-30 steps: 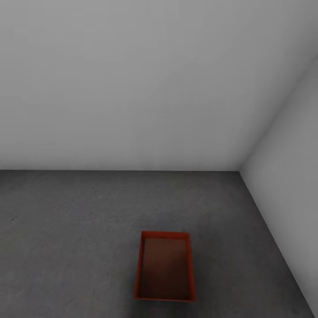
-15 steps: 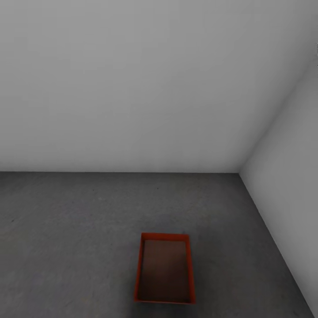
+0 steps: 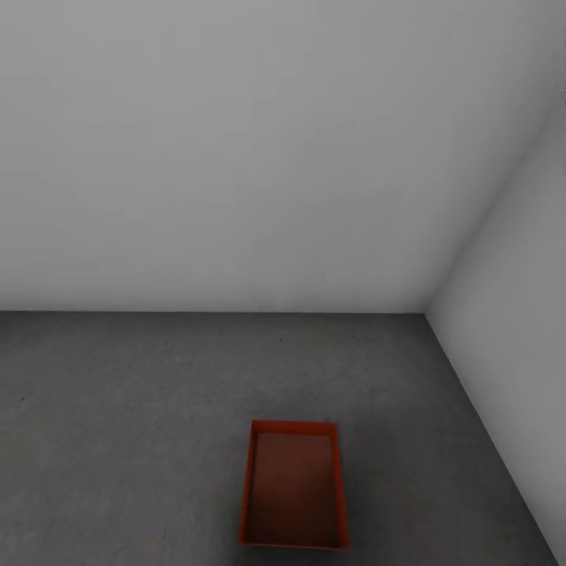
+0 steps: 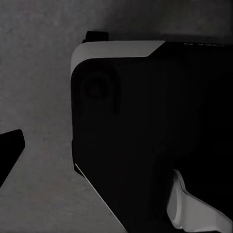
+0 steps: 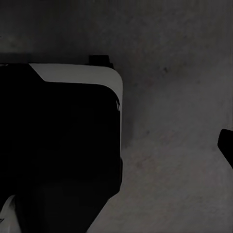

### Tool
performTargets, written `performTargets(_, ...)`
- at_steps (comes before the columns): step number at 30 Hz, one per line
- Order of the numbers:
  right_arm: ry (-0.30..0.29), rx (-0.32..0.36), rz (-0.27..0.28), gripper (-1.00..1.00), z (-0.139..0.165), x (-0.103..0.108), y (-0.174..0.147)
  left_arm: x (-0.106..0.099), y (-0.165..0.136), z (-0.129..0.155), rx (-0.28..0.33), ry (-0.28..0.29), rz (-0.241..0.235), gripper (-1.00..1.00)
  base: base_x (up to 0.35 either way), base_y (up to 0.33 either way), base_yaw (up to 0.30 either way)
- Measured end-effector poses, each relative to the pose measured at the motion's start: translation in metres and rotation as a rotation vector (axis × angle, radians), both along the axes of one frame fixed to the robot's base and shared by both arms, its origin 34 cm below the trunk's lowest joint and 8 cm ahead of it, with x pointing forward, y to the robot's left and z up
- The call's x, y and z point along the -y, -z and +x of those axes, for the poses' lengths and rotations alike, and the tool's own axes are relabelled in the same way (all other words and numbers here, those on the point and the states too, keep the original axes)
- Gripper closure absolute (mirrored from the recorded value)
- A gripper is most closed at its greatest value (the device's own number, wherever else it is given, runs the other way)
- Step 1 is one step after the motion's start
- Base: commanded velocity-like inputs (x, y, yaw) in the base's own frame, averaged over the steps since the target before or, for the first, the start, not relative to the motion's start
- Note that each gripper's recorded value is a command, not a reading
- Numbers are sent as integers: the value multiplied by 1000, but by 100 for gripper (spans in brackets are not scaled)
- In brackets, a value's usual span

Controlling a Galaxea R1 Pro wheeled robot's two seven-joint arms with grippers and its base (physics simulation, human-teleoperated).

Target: Move the two storage containers from the living room to the garage. In the garage, place one container on the floor and stack the other container on top of it (either order is fine).

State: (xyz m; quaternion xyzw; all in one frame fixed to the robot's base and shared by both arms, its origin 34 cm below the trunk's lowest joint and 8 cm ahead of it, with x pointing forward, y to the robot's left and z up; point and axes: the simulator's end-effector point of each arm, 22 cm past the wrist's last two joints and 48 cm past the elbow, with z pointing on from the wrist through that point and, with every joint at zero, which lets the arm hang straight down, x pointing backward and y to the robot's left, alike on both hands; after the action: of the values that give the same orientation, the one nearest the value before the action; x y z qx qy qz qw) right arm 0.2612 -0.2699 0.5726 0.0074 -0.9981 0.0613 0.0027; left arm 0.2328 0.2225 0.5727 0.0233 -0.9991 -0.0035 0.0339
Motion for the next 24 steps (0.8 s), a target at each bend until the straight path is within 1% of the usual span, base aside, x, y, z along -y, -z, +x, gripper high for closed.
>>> performTargets(4,0,5,0,-100,2,0,-1,-2,-1,-4,-4,0,3,-100,0,0,0)
performTargets(7,2,8,1,-100,4,-1,-2,-4,-2,-16,-12,0,5,-100,0,0,0)
performTargets(11,3,13,6,-100,6,-4,-3,-5,-4,-23,-17,0,6,-100,0,0,0)
performTargets(13,3,15,8,-100,7,-6,-3,-5,-4,-23,-17,0,6,-100,0,0,0)
performTargets(15,4,0,13,-100,-6,-11,-4,-3,-5,-25,-18,1,3,-100,0,0,0)
performTargets(18,4,-6,20,-100,-14,-16,-4,-1,-5,-23,-13,1,1,-100,0,0,0)
performTargets(24,3,1,20,-100,-12,-16,-6,2,-6,-19,-3,2,-9,-100,0,0,0)
